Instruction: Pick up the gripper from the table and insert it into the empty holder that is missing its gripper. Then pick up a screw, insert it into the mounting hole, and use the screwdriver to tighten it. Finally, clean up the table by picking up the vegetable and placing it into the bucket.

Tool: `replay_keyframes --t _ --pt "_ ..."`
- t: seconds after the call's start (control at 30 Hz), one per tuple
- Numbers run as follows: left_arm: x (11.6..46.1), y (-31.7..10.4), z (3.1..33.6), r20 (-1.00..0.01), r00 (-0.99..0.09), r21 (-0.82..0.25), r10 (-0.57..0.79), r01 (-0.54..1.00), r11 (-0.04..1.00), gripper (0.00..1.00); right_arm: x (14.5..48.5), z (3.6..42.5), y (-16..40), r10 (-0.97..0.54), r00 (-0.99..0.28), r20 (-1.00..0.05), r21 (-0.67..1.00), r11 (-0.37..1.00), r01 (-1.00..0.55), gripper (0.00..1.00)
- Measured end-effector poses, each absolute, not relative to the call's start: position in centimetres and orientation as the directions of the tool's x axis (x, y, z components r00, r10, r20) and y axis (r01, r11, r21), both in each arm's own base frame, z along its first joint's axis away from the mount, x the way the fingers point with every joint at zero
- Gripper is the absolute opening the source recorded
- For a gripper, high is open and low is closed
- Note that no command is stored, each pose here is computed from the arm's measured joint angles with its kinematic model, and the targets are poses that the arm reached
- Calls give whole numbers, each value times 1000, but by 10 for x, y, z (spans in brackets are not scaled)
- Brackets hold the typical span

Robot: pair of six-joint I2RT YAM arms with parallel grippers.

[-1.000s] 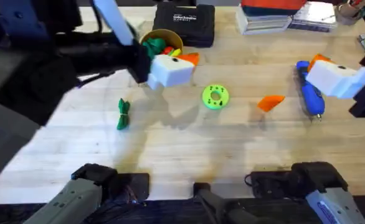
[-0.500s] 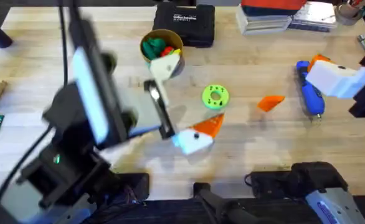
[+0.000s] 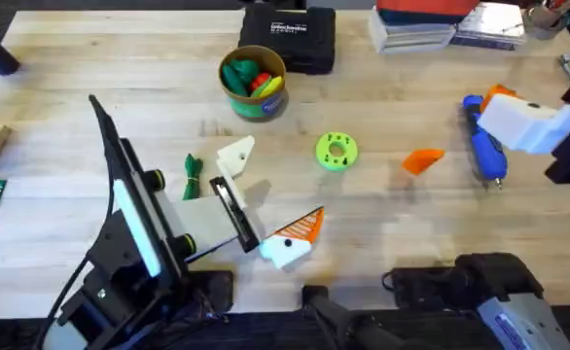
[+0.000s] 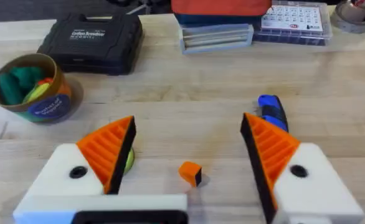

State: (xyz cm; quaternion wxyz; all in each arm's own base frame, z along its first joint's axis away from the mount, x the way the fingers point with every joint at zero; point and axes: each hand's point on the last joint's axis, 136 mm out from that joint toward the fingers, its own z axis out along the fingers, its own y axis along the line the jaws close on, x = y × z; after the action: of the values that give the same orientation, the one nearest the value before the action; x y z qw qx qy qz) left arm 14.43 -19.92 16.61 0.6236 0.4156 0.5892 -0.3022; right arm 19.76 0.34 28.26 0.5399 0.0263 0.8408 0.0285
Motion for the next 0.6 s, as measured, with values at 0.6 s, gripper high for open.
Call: replay_keyframes --t 0.6 --pt "141 -197 163 -994 65 100 89 874 476 989 198 283 3 75 -416 -906 76 997 13 992"
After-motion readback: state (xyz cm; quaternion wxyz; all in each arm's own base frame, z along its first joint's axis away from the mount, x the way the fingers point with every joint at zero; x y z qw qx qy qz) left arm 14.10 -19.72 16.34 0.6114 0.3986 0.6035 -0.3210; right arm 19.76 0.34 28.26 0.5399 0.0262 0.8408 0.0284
